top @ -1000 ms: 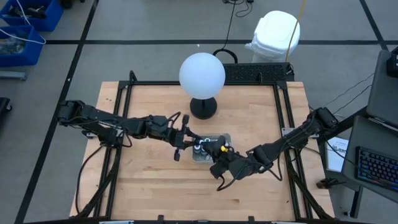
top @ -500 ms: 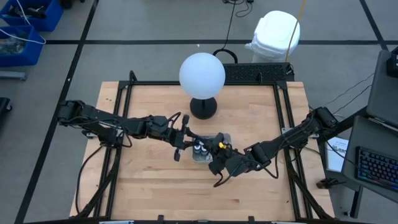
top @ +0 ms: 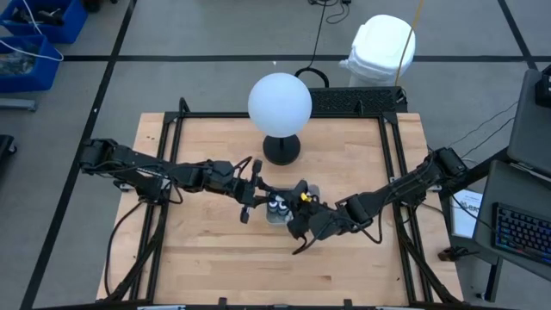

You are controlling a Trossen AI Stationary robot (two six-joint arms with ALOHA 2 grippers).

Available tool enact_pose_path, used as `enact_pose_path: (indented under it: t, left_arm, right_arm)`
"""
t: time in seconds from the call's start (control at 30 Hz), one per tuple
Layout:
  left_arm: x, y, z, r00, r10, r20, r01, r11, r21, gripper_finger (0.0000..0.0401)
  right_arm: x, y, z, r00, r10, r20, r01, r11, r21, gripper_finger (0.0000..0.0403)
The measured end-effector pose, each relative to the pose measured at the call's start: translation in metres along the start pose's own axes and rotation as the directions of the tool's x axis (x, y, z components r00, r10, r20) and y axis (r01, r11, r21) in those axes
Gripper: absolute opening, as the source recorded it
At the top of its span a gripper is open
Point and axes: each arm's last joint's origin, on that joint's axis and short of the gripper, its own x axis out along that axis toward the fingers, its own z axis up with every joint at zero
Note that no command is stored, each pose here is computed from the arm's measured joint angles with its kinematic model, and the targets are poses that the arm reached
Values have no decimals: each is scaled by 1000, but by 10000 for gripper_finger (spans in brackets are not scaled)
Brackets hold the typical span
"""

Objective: Pick & Place food coloring
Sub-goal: Put the small blue food coloring bottle into the gray bin

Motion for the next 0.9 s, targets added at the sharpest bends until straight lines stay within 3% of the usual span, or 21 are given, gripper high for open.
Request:
enact_pose_path:
  t: [0.4, 0.9]
  left_arm:
    - [0, 0, -1, 1000, -1, -3, 1, 1000, -1, 88]
    - [0, -1, -1, 1000, -6, -6, 6, 1000, 0, 88]
  right_arm:
    - [0, 2, -1, 1000, 28, 8, -28, 999, -18, 49]
    - [0, 2, 0, 999, 31, 14, -31, 999, -22, 77]
